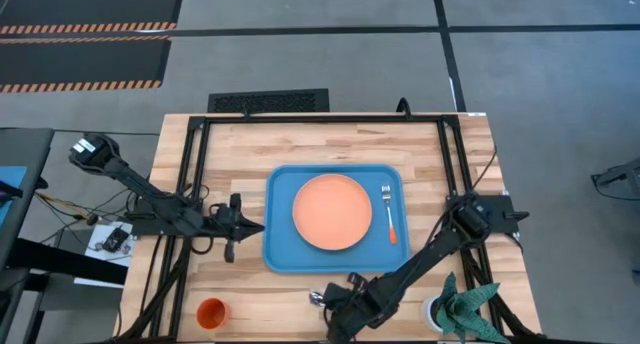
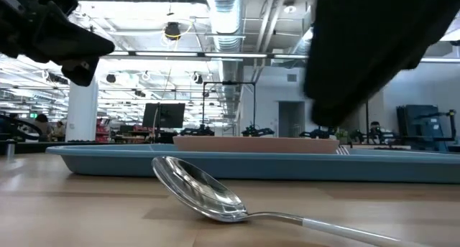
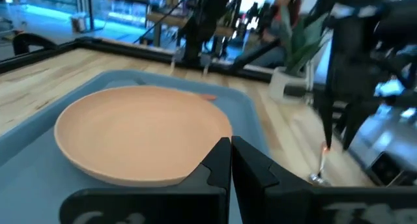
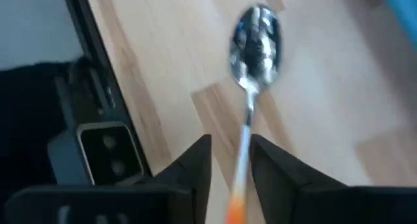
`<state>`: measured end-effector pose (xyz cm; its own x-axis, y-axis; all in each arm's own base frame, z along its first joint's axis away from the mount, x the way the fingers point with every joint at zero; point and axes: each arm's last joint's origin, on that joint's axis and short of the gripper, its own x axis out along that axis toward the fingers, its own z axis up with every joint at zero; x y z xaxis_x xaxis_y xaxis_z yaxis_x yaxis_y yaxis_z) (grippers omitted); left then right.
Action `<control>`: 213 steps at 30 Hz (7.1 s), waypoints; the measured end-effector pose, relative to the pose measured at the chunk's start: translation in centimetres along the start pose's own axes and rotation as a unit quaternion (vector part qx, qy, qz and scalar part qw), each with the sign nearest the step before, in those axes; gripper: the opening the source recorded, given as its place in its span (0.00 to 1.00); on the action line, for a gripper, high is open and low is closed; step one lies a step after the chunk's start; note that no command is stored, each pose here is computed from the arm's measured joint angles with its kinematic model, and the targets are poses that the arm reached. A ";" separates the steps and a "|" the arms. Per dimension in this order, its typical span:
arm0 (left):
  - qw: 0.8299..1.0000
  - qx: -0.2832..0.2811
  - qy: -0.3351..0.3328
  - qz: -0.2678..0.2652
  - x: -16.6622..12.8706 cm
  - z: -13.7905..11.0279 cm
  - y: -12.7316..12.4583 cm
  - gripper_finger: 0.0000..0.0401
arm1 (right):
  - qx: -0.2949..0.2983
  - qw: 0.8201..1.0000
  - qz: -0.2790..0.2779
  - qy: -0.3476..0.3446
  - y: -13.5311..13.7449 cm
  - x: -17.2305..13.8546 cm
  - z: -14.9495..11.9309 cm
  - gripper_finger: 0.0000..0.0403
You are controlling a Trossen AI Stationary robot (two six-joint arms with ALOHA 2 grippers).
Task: Pick and place plate/cup/fork/spoon on tray
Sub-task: Put the orange spoon on the blue serving tray to the right of the light orange plate, then put the orange cup on the blue serving tray to the top left of the light orange plate
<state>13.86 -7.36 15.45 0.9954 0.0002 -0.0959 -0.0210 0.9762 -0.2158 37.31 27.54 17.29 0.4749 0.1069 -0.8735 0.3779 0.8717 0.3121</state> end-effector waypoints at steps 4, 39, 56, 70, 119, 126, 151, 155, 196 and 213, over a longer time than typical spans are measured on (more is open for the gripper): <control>1.000 -0.017 -0.020 -0.006 -0.6 -0.4 0.3 0.00 | 0.012 1.000 -0.011 -0.022 0.0 0.9 -0.3 0.23; 0.999 0.016 0.001 0.040 -0.6 -1.0 0.6 0.00 | -0.025 0.998 -0.054 -0.001 -0.7 3.8 -0.5 0.38; 0.999 0.012 0.001 0.042 -0.6 -1.1 0.6 0.00 | -0.018 0.995 -0.081 0.047 -1.8 3.9 -0.4 0.17; 0.999 -0.005 0.000 0.041 -0.6 -1.0 0.6 0.00 | 0.038 0.989 -0.072 0.126 -2.8 3.6 0.4 0.12; 0.998 0.005 -0.009 0.056 -0.6 -0.8 0.6 0.00 | 0.405 0.886 -0.224 0.030 -21.3 -8.7 5.1 0.01; 0.998 0.004 -0.010 0.056 -0.6 -0.8 0.6 0.00 | 0.446 0.862 -0.240 0.024 -24.3 -8.0 5.9 0.01; 0.998 0.002 -0.009 0.056 -0.6 -0.8 0.6 0.00 | 0.471 0.849 -0.238 0.032 -28.4 -4.4 5.6 0.01; 0.998 0.002 -0.009 0.056 -0.6 -0.8 0.6 0.00 | 0.472 0.849 -0.235 0.034 -28.4 -4.4 5.6 0.02; 0.998 0.002 -0.010 0.062 -0.6 -0.8 0.6 0.00 | 0.450 0.847 -0.278 0.044 -28.2 -6.4 6.4 0.18; 0.999 0.018 0.019 -0.018 -0.5 -1.1 0.2 0.00 | 0.093 0.977 -0.152 -0.116 -24.3 -10.3 4.5 0.03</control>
<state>13.22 -7.39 14.42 0.9910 -0.0419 -0.1268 0.0180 0.9827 -0.1842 26.80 3.15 20.42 0.4772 -0.2737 -0.8351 0.6570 0.7422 0.1322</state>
